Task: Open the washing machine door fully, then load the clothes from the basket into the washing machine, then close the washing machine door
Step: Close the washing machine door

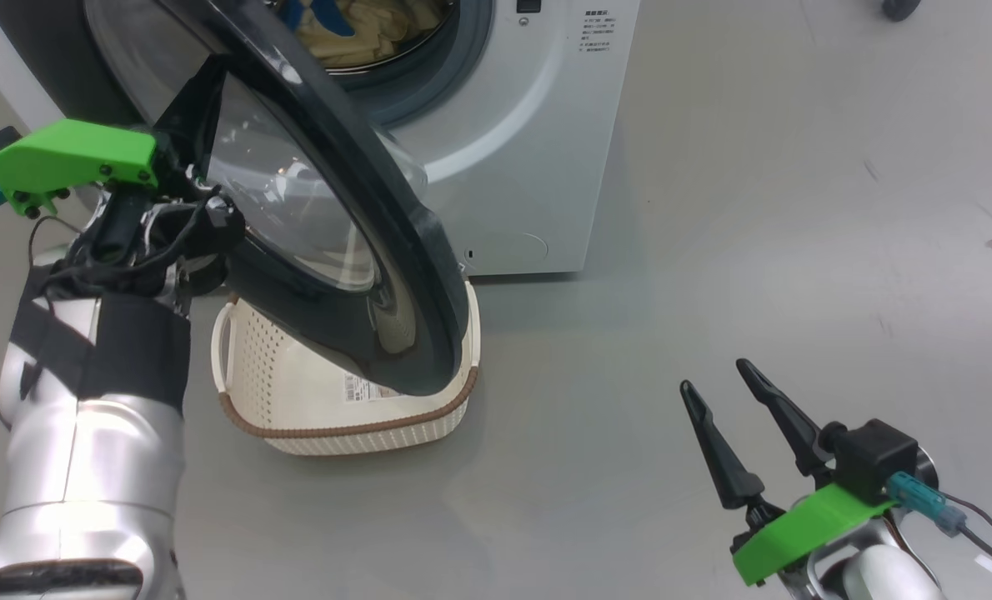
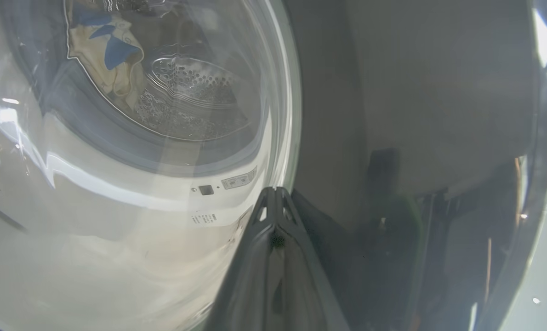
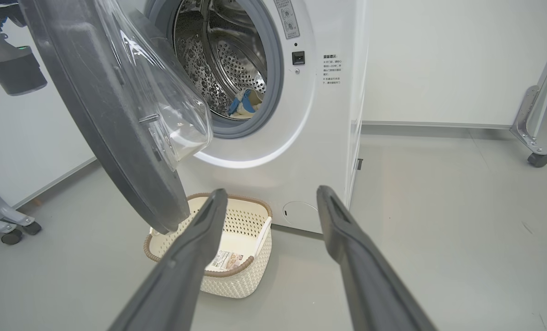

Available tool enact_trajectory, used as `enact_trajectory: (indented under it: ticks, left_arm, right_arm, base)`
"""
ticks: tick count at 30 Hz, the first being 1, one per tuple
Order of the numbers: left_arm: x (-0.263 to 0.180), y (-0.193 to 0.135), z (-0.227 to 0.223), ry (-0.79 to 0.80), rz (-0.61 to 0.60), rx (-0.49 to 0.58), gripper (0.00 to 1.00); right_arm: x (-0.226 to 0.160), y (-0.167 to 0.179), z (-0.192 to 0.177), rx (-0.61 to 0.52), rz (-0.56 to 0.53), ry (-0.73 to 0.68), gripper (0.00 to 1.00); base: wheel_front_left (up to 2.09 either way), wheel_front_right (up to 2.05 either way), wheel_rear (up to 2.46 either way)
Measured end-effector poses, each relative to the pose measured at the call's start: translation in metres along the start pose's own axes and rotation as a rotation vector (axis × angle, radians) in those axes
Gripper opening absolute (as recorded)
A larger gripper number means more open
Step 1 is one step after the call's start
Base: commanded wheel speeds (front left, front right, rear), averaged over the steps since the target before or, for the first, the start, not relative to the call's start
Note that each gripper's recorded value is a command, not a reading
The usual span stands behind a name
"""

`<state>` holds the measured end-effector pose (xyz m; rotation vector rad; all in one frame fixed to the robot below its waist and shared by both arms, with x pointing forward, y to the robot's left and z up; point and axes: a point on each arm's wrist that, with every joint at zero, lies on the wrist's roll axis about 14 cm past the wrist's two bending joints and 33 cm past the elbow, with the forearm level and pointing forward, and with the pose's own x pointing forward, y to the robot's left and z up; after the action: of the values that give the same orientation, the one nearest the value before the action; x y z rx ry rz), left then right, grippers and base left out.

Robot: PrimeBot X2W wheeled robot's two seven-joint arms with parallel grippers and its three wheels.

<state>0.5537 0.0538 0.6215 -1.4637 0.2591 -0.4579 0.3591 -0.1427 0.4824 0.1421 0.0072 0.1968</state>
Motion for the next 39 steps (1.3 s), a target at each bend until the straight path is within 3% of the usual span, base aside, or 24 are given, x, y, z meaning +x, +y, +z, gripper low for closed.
enact_trajectory:
  ticks: [4,6,12,18,19,21,22,23,24,32,39]
  left_arm:
    - [0.004,0.001,-0.002,-0.02,0.012,0.05,0.0]
    - [0.003,0.003,-0.004,-0.022,0.033,0.133,0.0]
    - [-0.008,0.01,0.002,-0.036,0.09,0.513,0.0]
    - [-0.046,0.045,0.03,-0.092,0.189,0.923,0.0]
    - [-0.052,0.049,0.032,-0.102,0.201,0.974,0.04]
    - [-0.063,0.054,0.036,-0.131,0.215,1.066,0.44]
    - [-0.067,0.055,0.037,-0.143,0.216,1.1,0.54]
    - [-0.072,0.057,0.036,-0.15,0.216,1.125,0.87]
    - [-0.077,0.06,0.035,-0.151,0.221,1.143,1.0]
    - [-0.127,0.106,0.021,-0.106,0.306,1.275,1.0]
    - [-0.154,0.106,0.017,-0.151,0.29,1.339,1.0]
  right_arm:
    - [-0.002,-0.003,0.001,-0.004,-0.008,-0.002,1.0]
    - [-0.002,-0.003,0.002,-0.005,-0.008,-0.006,1.0]
    - [-0.004,-0.003,0.007,-0.007,-0.01,-0.021,1.0]
    - [-0.012,-0.004,0.002,0.0,-0.017,-0.007,1.0]
    - [-0.012,-0.003,0.001,0.001,-0.016,-0.004,1.0]
    - [-0.013,-0.003,0.0,0.001,-0.017,-0.002,1.0]
    - [-0.013,-0.004,0.0,0.0,-0.018,-0.002,1.0]
    - [-0.013,-0.004,0.001,-0.001,-0.018,-0.004,1.0]
    - [-0.012,-0.004,0.002,-0.002,-0.017,-0.007,1.0]
    - [-0.012,-0.009,0.002,-0.004,-0.03,-0.008,1.0]
    - [-0.015,-0.017,0.001,-0.008,-0.056,-0.003,1.0]
  base:
    - [0.0,0.0,0.0]
    - [0.0,0.0,0.0]
    - [0.0,0.0,0.0]
    - [0.0,0.0,0.0]
    - [0.0,0.0,0.0]
    - [0.0,0.0,0.0]
    - [0.0,0.0,0.0]
    - [0.0,0.0,0.0]
    - [0.0,0.0,0.0]
    - [0.0,0.0,0.0]
    - [0.0,0.0,0.0]
